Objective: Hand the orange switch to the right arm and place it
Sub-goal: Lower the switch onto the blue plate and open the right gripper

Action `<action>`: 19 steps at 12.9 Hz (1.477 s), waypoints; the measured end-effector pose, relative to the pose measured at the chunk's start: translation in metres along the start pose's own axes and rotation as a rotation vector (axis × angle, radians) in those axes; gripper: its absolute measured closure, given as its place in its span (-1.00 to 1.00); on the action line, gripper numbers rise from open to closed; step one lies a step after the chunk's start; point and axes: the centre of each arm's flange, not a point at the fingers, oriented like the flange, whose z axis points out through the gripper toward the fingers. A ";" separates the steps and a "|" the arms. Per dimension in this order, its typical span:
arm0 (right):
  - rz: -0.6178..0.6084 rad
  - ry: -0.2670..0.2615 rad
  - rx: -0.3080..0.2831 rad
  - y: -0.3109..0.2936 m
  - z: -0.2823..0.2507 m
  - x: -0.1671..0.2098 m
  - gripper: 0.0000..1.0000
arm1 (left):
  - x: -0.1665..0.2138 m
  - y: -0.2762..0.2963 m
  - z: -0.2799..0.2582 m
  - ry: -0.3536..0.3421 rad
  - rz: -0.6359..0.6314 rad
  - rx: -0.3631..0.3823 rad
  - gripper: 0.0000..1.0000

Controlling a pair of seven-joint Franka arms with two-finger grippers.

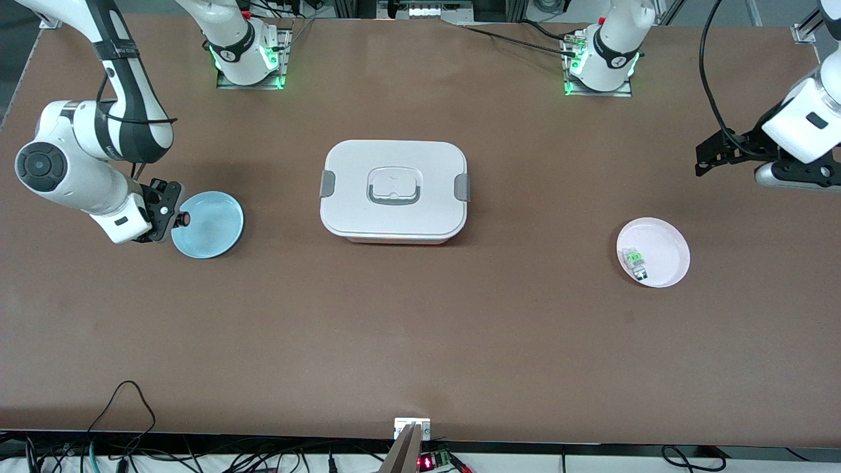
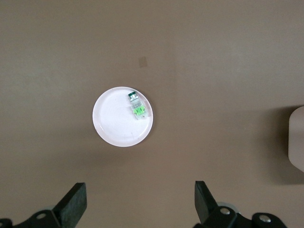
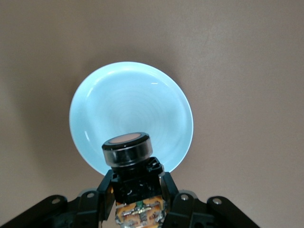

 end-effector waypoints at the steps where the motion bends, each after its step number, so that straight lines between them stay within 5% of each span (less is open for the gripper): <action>1: -0.004 0.004 -0.010 -0.003 0.007 0.001 0.12 | 0.000 0.006 0.000 0.000 -0.001 0.003 -1.00; 19: -0.022 0.068 -0.061 -0.026 0.108 0.012 0.12 | 0.000 0.025 0.000 -0.012 0.012 0.004 -1.00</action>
